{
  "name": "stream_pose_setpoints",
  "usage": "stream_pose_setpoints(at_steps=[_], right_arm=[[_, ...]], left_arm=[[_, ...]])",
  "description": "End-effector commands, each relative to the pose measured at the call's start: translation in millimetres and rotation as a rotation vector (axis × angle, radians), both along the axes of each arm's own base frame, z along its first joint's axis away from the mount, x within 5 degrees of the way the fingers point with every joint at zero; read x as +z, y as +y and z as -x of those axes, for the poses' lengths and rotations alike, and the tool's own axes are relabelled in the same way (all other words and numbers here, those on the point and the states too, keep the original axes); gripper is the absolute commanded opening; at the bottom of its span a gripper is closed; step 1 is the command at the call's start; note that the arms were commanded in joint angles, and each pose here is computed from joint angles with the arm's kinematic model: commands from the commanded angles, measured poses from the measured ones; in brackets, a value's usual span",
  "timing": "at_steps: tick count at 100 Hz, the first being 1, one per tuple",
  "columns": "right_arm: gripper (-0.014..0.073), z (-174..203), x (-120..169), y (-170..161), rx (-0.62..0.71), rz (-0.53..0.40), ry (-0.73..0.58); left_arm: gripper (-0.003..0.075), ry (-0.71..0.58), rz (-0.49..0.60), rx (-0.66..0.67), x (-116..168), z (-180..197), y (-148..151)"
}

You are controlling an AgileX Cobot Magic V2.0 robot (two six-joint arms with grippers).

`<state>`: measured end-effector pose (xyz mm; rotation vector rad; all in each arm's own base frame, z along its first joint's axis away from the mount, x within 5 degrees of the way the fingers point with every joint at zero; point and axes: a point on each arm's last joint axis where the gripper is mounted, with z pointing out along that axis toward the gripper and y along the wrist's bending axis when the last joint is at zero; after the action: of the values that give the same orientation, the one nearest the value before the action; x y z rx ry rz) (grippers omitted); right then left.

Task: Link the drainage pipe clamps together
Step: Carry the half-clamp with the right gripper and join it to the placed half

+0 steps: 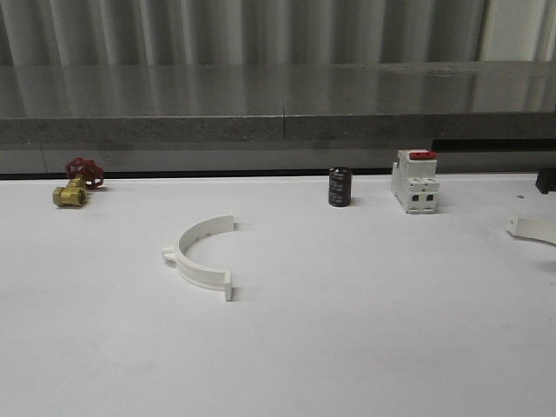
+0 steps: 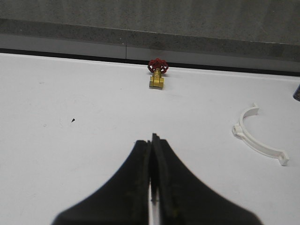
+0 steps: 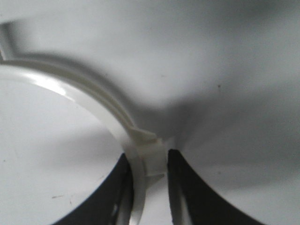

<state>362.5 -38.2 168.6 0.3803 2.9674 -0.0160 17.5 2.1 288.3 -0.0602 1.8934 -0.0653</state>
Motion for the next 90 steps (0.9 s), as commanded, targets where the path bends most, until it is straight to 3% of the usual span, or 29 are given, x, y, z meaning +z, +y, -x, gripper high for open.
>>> stream_pose_setpoints(at_steps=[1,25,48,63,90], right_arm=[[0.0062,0.2,39.9,8.7,0.003,0.007,-0.113],[0.0060,14.2,70.6,68.9,-0.042,-0.037,-0.152],[0.0060,24.4,73.6,137.5,-0.033,-0.105,-0.189],[0.0060,18.9,74.2,163.0,-0.037,-0.142,-0.202],[0.0060,-4.0,67.4,210.9,0.020,-0.080,-0.172]], left_arm=[[-0.0021,-0.078,0.003,0.001,12.9,-1.5,-0.2],[-0.0021,-0.078,0.003,0.001,12.9,-1.5,-0.2],[-0.0021,-0.078,0.003,0.001,12.9,-1.5,-0.2],[-0.0021,-0.078,0.003,0.001,12.9,-1.5,-0.2],[-0.0021,-0.078,0.003,0.001,12.9,-1.5,-0.2]])
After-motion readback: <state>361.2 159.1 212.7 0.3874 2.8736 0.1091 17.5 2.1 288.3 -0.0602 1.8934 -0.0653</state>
